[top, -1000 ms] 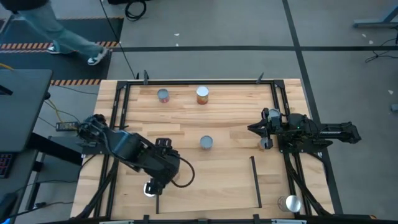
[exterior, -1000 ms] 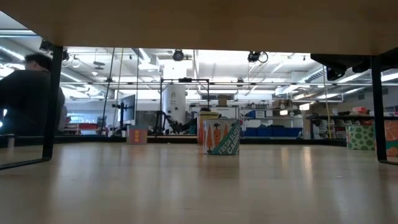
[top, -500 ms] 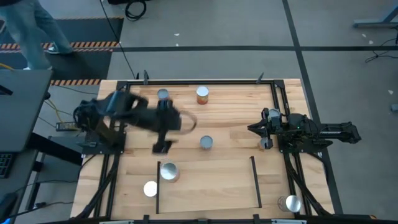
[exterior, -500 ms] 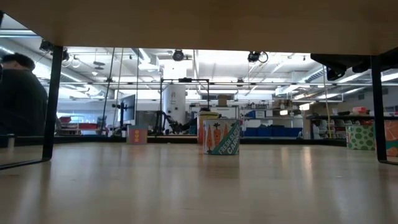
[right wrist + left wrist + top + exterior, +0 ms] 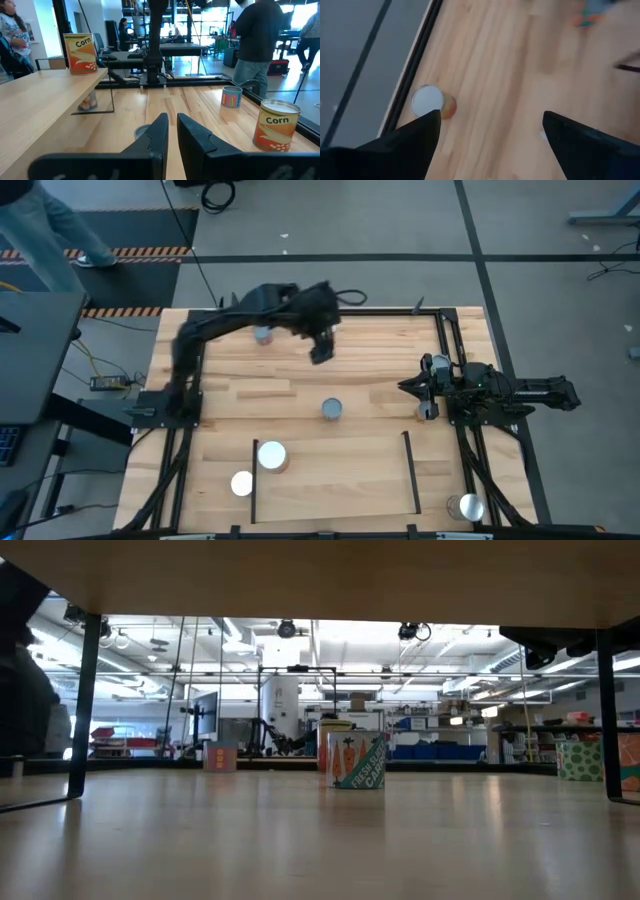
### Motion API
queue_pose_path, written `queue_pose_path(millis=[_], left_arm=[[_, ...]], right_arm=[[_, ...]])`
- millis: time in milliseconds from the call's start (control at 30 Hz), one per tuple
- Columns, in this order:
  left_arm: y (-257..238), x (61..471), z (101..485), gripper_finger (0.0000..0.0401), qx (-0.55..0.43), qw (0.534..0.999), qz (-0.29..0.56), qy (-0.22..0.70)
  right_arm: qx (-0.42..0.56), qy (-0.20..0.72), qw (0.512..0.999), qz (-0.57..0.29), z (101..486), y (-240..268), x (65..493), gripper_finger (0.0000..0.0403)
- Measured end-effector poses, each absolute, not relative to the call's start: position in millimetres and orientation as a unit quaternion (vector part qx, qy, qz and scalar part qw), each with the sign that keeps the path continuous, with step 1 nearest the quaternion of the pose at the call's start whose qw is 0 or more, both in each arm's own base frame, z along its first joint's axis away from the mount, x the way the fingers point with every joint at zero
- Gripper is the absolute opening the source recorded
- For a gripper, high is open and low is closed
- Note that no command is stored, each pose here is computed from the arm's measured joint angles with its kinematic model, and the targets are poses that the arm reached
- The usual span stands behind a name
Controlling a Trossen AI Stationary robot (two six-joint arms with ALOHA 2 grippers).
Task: Pick and place cans onto a shelf
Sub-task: Put the canned corn on the shelf aligned with the other canned corn
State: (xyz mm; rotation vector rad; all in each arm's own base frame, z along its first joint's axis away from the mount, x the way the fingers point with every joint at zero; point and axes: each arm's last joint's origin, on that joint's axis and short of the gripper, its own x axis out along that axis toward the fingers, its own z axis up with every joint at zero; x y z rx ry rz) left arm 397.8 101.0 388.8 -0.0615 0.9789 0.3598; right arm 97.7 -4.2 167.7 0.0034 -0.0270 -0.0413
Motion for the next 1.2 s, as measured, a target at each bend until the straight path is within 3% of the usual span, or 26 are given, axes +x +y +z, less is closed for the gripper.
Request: queue_pose_path(millis=[367,600,833,1000,1200], left_arm=[[190,438,278,0.0357,-0.135,0.79,0.274,0.531],[214,431,278,0.0357,-0.082,0.799,0.256,0.537],[215,429,276,0.0355,-0.049,0.816,0.163,0.553],[212,429,273,0.0307,-0.014,0.813,0.112,0.571],[211,432,277,0.0238,-0.034,0.83,0.108,0.546]], right_arm=[[0.002,-0.013,1.0,-0.021,168,-4,98,0.0047],[0.002,-0.013,1.0,-0.021,168,-4,98,0.0047],[0.002,-0.013,1.0,-0.022,168,-4,98,0.0047],[0.002,-0.013,1.0,-0.023,168,-4,98,0.0047],[0.002,-0.013,1.0,-0.023,168,-4,98,0.0047]])
